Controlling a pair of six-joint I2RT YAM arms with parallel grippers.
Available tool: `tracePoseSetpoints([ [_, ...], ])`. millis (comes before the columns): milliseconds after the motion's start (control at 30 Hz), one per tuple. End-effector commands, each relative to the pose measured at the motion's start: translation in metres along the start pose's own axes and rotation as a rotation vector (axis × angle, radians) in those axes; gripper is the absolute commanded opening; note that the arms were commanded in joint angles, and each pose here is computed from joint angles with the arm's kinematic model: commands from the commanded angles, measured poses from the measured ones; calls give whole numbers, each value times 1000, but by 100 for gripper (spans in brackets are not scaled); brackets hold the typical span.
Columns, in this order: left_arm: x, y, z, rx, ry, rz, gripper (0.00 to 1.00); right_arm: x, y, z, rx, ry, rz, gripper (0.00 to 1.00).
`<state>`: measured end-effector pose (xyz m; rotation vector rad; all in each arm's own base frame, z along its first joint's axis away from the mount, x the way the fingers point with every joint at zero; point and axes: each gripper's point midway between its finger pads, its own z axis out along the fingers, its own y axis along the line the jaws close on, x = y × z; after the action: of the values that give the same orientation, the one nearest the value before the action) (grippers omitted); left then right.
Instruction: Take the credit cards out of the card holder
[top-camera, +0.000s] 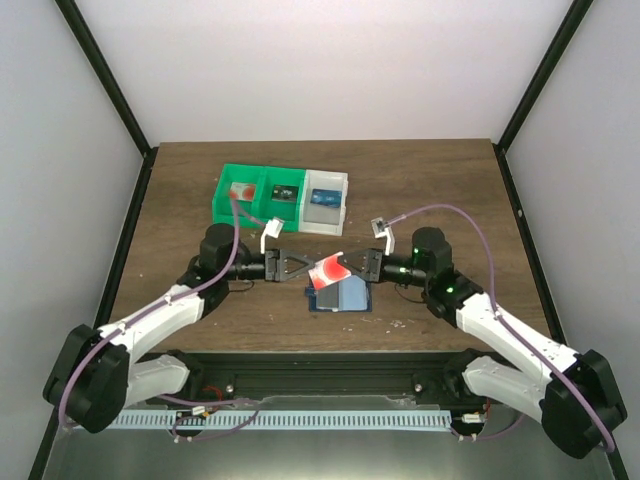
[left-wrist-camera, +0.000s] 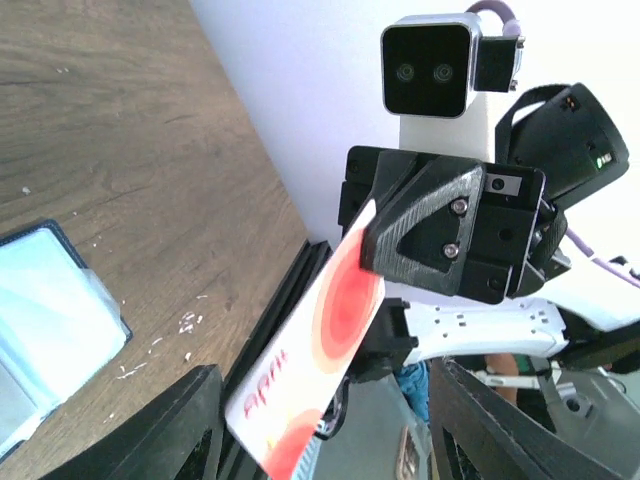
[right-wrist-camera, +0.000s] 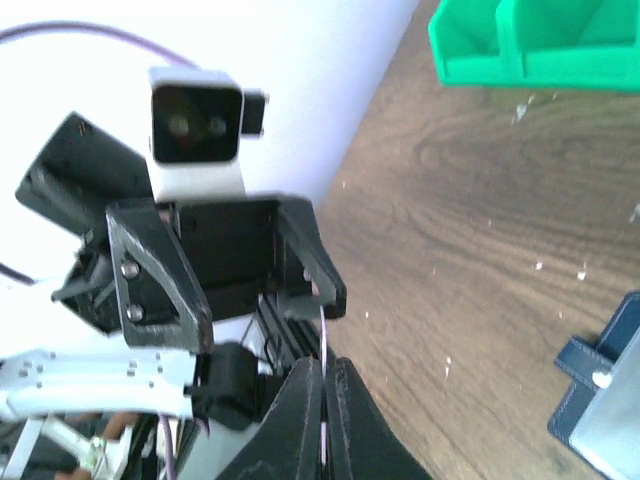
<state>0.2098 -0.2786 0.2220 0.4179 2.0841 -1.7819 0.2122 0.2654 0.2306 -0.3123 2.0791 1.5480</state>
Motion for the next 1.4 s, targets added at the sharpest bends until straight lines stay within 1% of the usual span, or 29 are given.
tracePoseSetpoints([
  [0,-15,-6,-8,5,-125,-39,58,-42,16,-10,-29,-214,50,0],
  [233,-24,-14,-16,38,-221,-74,58,-63,18,-13,-64,-325,141,0],
  [333,-27,-17,-19,67,-253,-101,56,-66,18,-14,-93,-358,183,0],
  [467,-30,-17,-18,82,-260,-116,51,-64,11,-14,-99,-371,244,0],
  [567,-33,-21,-17,109,-268,-118,44,-64,11,-13,-106,-372,259,1],
  [600,-33,-22,-17,118,-269,-121,43,-63,10,-12,-102,-371,266,1],
  [800,-38,-24,-10,129,-263,-129,44,-60,4,-9,-93,-373,309,0],
  [933,-37,-23,-4,126,-248,-133,46,-61,3,-9,-98,-379,320,0],
  [1000,-36,-22,-2,125,-247,-137,44,-62,4,-8,-100,-380,322,0],
  [1033,-36,-22,-2,126,-247,-139,41,-62,4,-8,-102,-380,323,0],
  [1100,-36,-22,0,130,-243,-140,32,-63,5,-6,-104,-379,323,0],
  [1367,-35,-24,1,143,-229,-129,0,-56,0,-2,-97,-350,338,0],
])
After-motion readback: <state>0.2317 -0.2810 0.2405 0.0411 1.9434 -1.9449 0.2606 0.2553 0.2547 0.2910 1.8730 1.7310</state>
